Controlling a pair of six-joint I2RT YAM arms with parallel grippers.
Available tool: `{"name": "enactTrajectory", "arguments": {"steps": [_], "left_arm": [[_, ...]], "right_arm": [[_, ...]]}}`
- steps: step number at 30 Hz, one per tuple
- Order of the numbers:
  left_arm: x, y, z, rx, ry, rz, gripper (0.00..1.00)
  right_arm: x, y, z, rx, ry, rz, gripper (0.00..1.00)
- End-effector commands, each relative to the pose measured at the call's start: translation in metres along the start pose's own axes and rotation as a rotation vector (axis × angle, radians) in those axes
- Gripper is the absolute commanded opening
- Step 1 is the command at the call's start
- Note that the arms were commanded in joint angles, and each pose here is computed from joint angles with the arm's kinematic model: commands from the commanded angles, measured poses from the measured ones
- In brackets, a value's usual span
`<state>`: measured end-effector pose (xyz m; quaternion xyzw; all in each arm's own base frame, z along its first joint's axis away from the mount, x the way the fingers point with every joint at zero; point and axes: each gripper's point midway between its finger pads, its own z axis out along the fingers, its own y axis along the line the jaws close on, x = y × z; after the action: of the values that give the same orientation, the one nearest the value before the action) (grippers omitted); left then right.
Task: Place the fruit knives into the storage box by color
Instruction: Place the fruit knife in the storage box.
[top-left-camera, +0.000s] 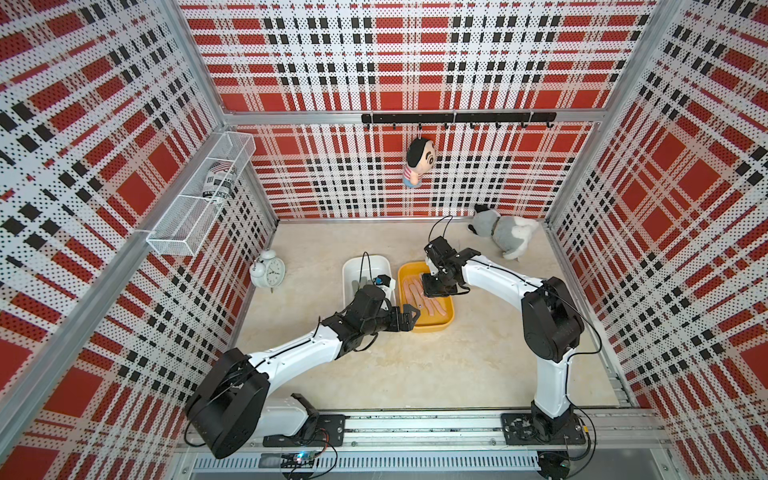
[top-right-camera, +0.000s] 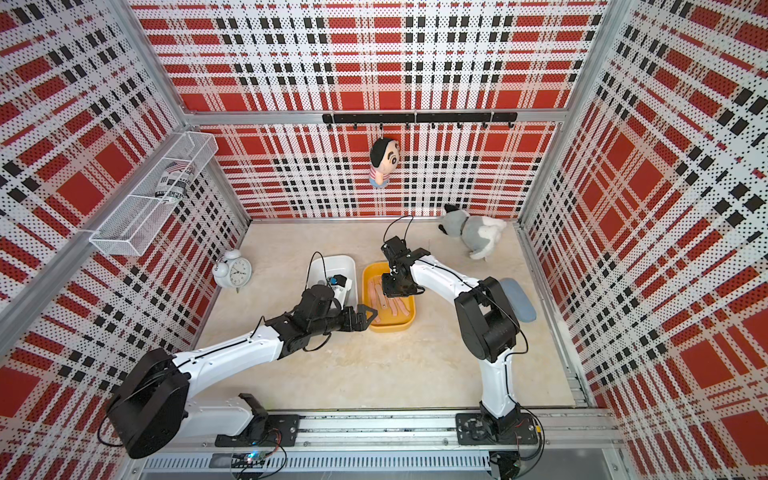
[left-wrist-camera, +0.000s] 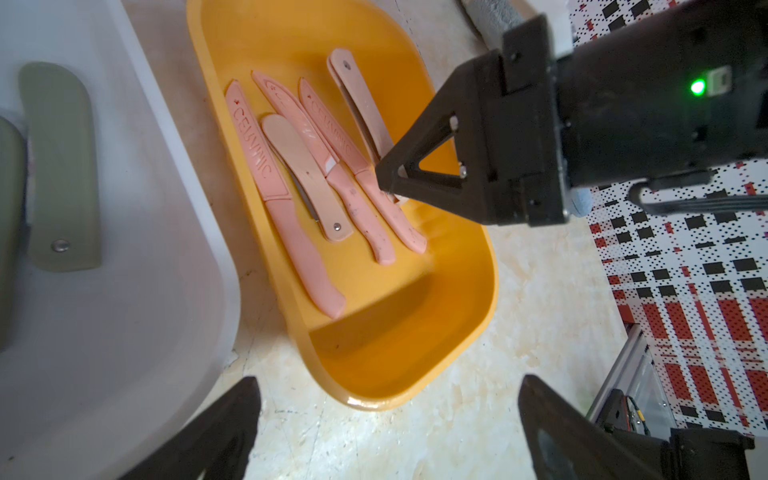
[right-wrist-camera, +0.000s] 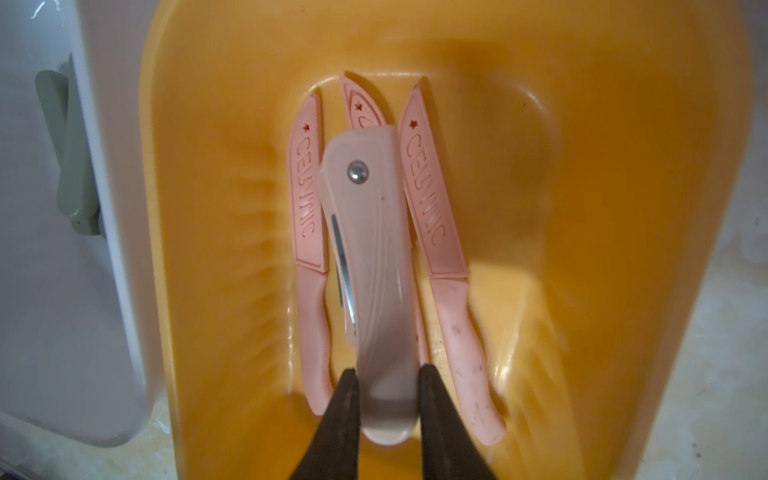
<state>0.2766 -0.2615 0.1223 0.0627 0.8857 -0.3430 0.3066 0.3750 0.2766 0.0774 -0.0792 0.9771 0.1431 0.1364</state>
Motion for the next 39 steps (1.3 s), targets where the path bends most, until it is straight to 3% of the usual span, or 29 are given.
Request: {"name": "enactTrajectory", "arguments": {"steps": [1, 17, 26, 39], "left_arm": [[-0.002, -0.002, -0.001, 0.018, -0.016, -0.001, 0.98], [-0.001, 0.000, -0.001, 0.013, -0.017, 0.002, 0.98], [-0.002, 0.000, -0.002, 0.010, -0.020, 0.004, 0.98], [-0.024, -0.003, -0.014, -0.018, -0.064, 0.023, 0.98]], "right_arm": [[-0.006, 0.002, 0.007, 0.007, -0.012, -0.002, 0.23], [-0.006, -0.005, 0.020, 0.019, 0.006, 0.005, 0.27], [-0.009, -0.003, 0.012, 0.012, -0.009, 0.008, 0.50], [-0.033, 0.016, -0.024, -0.029, -0.083, -0.010, 0.53]]}}
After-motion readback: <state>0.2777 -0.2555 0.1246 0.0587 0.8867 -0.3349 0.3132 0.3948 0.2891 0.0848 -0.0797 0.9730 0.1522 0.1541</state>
